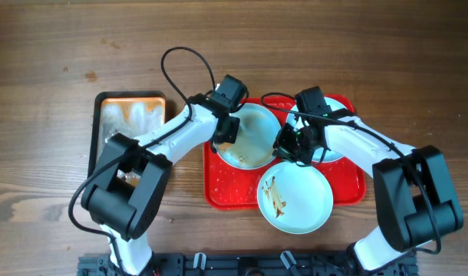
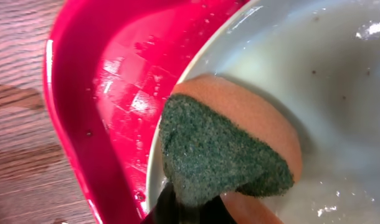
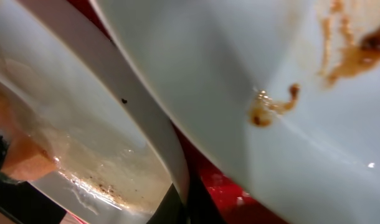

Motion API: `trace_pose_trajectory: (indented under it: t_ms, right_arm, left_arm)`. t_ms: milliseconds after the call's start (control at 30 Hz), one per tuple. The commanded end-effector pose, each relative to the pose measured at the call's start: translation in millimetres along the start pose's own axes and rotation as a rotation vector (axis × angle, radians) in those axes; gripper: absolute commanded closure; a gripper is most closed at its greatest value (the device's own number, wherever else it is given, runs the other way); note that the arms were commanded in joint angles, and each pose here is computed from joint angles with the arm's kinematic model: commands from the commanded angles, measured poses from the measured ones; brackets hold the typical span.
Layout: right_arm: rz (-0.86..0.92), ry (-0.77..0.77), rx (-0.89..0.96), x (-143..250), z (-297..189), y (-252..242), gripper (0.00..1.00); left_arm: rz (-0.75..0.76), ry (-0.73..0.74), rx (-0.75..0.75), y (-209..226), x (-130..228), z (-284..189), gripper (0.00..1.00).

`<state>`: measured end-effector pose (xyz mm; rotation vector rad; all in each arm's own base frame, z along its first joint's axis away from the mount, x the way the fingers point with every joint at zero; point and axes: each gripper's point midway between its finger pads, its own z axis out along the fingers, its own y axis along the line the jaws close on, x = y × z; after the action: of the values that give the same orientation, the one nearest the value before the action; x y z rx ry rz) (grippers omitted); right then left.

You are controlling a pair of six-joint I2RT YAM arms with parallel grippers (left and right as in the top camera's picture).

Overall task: Clean dirty plates on tray and stack at the side
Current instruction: 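Scrub the top-left plate surface with the sponge in the left gripper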

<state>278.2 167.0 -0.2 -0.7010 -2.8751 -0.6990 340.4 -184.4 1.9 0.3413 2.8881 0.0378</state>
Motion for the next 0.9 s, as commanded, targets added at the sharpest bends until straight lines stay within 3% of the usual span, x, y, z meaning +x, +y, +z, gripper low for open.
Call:
trace_pose_trajectory:
  t_ms: [0,267,400,867]
  right_arm:
    - [0.044,-0.017,0.082,-3.8,6.2,-21.4,0.96]
    - [0.043,-0.018,0.082,-3.9,6.2,-21.4,0.96]
    - [0.042,-0.022,0.087,-4.7,6.1,-22.3,0.96]
    - [0.043,-0.02,0.09,-4.0,6.0,-23.0,0.96]
  left_arm:
    - [-0.055,0.112,-0.325,67.9,41.3,36.4,0.96]
    - [-0.046,0.0,-0.283,42.6,-4.4,17.5,0.96]
    - [-0.027,-0.089,-0.343,38.9,-29.2,1.8,0.96]
    - [-0.022,-0.195,-0.527,61.8,-49.2,-17.4,0.96]
